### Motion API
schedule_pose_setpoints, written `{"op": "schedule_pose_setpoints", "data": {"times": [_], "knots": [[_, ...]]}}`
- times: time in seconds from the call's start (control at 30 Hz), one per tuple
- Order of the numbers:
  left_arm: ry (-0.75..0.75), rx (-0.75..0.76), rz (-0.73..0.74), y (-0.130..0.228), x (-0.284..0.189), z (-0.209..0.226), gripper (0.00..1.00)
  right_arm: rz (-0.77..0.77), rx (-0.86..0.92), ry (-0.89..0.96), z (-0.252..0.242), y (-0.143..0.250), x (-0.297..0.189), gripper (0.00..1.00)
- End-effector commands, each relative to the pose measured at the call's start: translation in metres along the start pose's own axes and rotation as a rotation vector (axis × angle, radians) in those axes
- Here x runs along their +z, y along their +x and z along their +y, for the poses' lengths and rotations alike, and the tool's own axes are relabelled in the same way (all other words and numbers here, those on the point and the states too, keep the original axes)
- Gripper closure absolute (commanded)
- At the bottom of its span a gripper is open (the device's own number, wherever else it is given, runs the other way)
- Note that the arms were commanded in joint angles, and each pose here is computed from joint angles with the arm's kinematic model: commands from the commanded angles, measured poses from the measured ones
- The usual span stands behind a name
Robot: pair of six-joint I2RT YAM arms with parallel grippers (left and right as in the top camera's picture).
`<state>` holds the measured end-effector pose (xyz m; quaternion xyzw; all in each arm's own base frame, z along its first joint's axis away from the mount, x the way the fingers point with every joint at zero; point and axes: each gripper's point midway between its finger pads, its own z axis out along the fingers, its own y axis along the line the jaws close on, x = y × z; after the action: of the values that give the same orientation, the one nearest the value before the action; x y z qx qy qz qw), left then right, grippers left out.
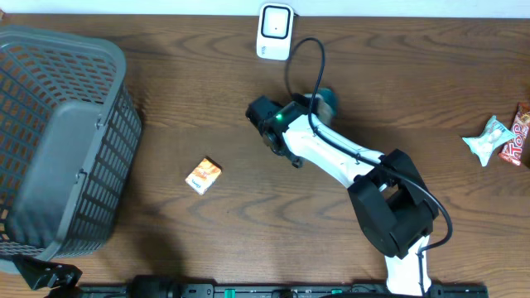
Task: Scan the item barcode
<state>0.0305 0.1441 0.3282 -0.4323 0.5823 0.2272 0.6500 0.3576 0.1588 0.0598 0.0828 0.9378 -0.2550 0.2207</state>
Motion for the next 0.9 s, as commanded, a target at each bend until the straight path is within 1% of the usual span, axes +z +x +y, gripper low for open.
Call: {"op": "schedule_pose_setpoints", "data": {"times": [0.0, 0.03, 0.1, 0.23, 0.3, 0.33, 0.37, 0.4, 0.43, 0.47, 0.5, 0.6, 0.63, 0.67, 0.7, 0.73, 0.8, 0.87], "knots": [[-0.017, 0.004, -0.007, 0.0, 0.0, 0.002, 0.0, -0.133, -0.515, -0.063, 0.039, -0.009, 0.006, 0.99], [-0.017, 0.004, -0.007, 0.0, 0.0, 0.002, 0.0, -0.151, -0.618, -0.073, 0.047, -0.008, 0.007, 0.99], [-0.017, 0.004, -0.007, 0.0, 0.0, 0.002, 0.0, -0.182, -0.771, -0.081, 0.059, -0.006, 0.005, 0.99], [-0.017, 0.003, -0.007, 0.0, 0.0, 0.002, 0.0, -0.221, -0.966, -0.086, 0.068, -0.006, 0.0, 0.99], [-0.016, 0.002, -0.007, 0.0, 0.0, 0.002, 0.0, -0.207, -1.061, -0.095, 0.069, -0.001, 0.001, 0.98], [-0.016, 0.001, -0.008, -0.001, 0.0, 0.002, 0.0, -0.193, -1.101, -0.095, 0.067, 0.002, 0.001, 0.96], [-0.016, 0.001, -0.008, -0.001, 0.0, 0.002, 0.0, -0.17, -1.134, -0.088, 0.063, 0.007, 0.002, 0.85], [-0.016, 0.001, -0.008, -0.001, 0.0, 0.002, 0.0, -0.154, -1.148, -0.081, 0.059, 0.009, 0.003, 0.64], [-0.016, 0.0, -0.009, -0.001, 0.0, 0.002, 0.0, -0.144, -1.156, -0.071, 0.056, 0.011, 0.004, 0.47], [-0.016, 0.0, -0.009, -0.001, 0.0, 0.002, 0.0, -0.139, -1.157, -0.069, 0.055, 0.011, 0.004, 0.39], [-0.016, 0.0, -0.009, -0.001, 0.0, 0.002, 0.0, -0.134, -1.138, -0.07, 0.054, 0.012, 0.003, 0.37], [-0.016, 0.0, -0.009, -0.001, 0.0, 0.002, 0.0, -0.143, -1.1, -0.103, 0.057, 0.011, -0.008, 0.34], [-0.016, 0.0, -0.009, -0.001, 0.0, 0.002, 0.0, -0.146, -1.098, -0.125, 0.059, 0.01, -0.013, 0.31], [-0.016, 0.0, -0.009, -0.001, 0.0, 0.002, 0.0, -0.153, -1.09, -0.153, 0.061, 0.009, -0.02, 0.21], [-0.016, 0.0, -0.009, -0.001, 0.0, 0.002, 0.0, -0.16, -1.079, -0.179, 0.062, 0.007, -0.027, 0.15], [-0.016, 0.0, -0.009, -0.001, 0.0, 0.002, 0.0, -0.164, -1.06, -0.212, 0.063, 0.004, -0.035, 0.1], [-0.016, 0.001, -0.008, -0.001, 0.0, 0.002, 0.0, -0.166, -1.034, -0.284, 0.064, 0.001, -0.051, 0.09], [-0.016, 0.001, -0.008, -0.001, 0.0, 0.002, 0.0, -0.155, -1.006, -0.426, 0.064, -0.001, -0.071, 0.01]]}}
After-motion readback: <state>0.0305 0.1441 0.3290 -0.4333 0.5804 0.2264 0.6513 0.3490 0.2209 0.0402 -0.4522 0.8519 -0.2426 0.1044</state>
